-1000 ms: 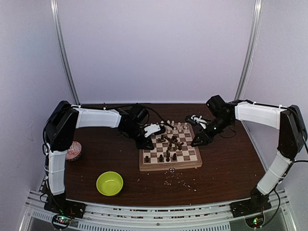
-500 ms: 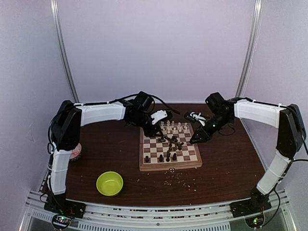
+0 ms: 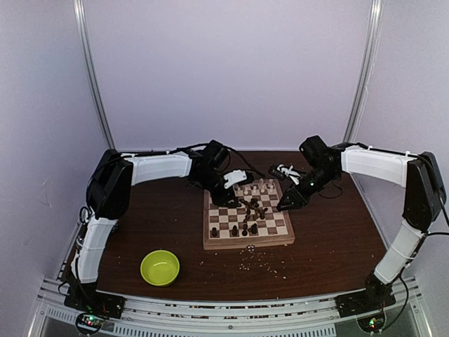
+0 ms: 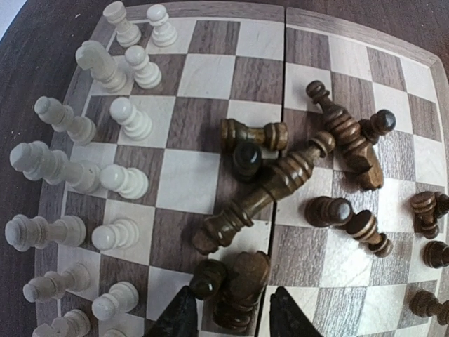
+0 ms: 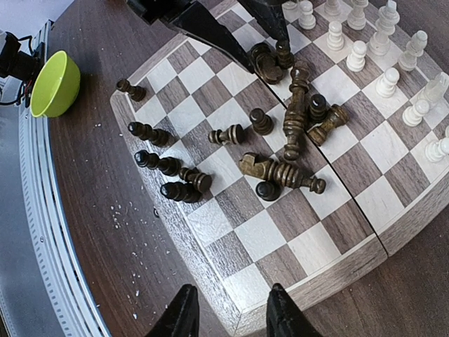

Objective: Set up the chess pieces on the board
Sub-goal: Pick up the knight from the chessboard, then pass from the left arm to the right, then place the knight at b8.

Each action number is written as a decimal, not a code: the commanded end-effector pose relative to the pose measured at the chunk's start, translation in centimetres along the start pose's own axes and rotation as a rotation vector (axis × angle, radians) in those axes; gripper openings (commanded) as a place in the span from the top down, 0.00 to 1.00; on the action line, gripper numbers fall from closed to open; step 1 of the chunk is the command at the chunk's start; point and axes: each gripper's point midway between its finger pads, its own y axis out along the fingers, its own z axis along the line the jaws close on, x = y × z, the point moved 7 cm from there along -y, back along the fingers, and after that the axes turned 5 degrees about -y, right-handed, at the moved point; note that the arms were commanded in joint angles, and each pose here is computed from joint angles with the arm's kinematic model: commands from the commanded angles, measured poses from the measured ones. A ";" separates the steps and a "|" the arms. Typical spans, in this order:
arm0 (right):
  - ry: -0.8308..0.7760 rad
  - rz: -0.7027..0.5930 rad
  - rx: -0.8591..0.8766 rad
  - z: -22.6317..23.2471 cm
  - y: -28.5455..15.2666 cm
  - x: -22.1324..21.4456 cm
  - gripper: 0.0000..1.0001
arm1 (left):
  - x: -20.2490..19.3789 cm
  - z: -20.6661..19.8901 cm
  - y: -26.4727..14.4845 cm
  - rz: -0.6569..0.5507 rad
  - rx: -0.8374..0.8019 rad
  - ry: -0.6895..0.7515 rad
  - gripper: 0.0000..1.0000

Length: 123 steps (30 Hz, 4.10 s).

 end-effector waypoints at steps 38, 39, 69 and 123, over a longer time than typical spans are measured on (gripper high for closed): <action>0.036 -0.057 0.040 0.9 -2.5 2.7 0.66 | 1.2 -2.4 -5.9 -0.112 -0.025 -0.028 0.82; 0.043 -0.063 0.040 0.9 -2.8 3.1 0.66 | 1.7 -2.6 -6.6 -0.143 -0.022 -0.033 0.82; 0.406 -0.270 0.511 1.6 -2.6 11.1 0.63 | 8.9 -7.4 -13.1 -0.482 0.054 -0.013 0.82; -0.317 0.311 -0.235 4.9 4.2 -0.4 0.95 | -0.1 -4.6 -14.2 -0.420 0.311 -0.426 0.60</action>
